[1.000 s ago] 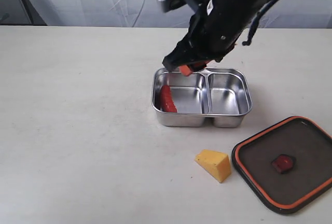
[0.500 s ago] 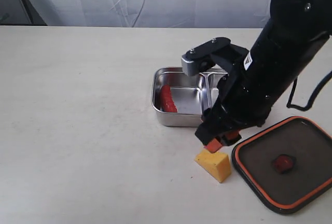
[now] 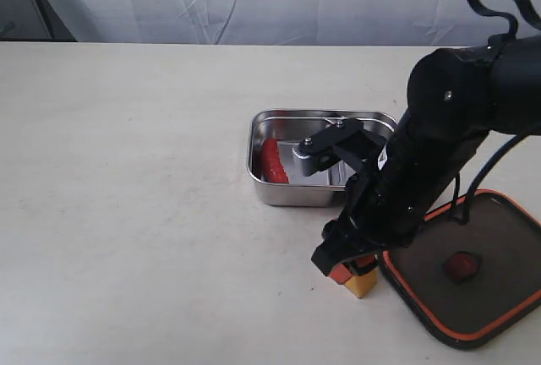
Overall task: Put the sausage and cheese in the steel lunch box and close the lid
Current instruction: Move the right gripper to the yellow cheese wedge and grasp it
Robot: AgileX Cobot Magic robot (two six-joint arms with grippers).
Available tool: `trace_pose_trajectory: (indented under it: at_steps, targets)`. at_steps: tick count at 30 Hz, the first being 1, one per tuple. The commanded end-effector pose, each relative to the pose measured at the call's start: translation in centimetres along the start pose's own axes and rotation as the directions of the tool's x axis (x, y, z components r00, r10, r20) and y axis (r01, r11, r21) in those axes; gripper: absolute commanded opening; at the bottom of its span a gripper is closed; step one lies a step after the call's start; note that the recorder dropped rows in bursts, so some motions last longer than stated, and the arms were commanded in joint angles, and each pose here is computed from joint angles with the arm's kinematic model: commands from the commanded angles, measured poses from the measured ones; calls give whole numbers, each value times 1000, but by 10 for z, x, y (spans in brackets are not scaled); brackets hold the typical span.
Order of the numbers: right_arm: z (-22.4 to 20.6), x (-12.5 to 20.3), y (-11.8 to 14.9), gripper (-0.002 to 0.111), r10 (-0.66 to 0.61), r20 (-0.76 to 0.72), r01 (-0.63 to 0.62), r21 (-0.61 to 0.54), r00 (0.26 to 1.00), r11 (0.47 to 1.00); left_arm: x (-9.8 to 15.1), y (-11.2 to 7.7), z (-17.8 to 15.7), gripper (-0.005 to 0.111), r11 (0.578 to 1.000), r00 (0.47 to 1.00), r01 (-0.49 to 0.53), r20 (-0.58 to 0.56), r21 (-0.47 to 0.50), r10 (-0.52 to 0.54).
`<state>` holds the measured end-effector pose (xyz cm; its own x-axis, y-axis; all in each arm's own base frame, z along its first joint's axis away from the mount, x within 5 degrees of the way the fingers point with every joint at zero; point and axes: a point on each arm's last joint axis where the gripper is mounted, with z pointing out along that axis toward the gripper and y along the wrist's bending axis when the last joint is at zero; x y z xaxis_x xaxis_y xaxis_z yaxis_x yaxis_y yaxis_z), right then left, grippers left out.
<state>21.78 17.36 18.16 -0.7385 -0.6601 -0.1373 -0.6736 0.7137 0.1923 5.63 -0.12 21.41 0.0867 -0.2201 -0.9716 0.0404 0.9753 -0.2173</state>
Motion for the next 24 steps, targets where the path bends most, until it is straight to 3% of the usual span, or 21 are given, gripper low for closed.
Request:
trace_pose_trajectory:
  at_steps: [1,24]
  targets:
    - [14,-2,-4,58,4,-25,-5,-9,1000,1000,0,-1,0,0,1000,1000,-1,7,9,1]
    - [19,-4,-13,58,-67,-37,70,74,997,995,0,-1,0,0,1000,1000,-1,7,9,1]
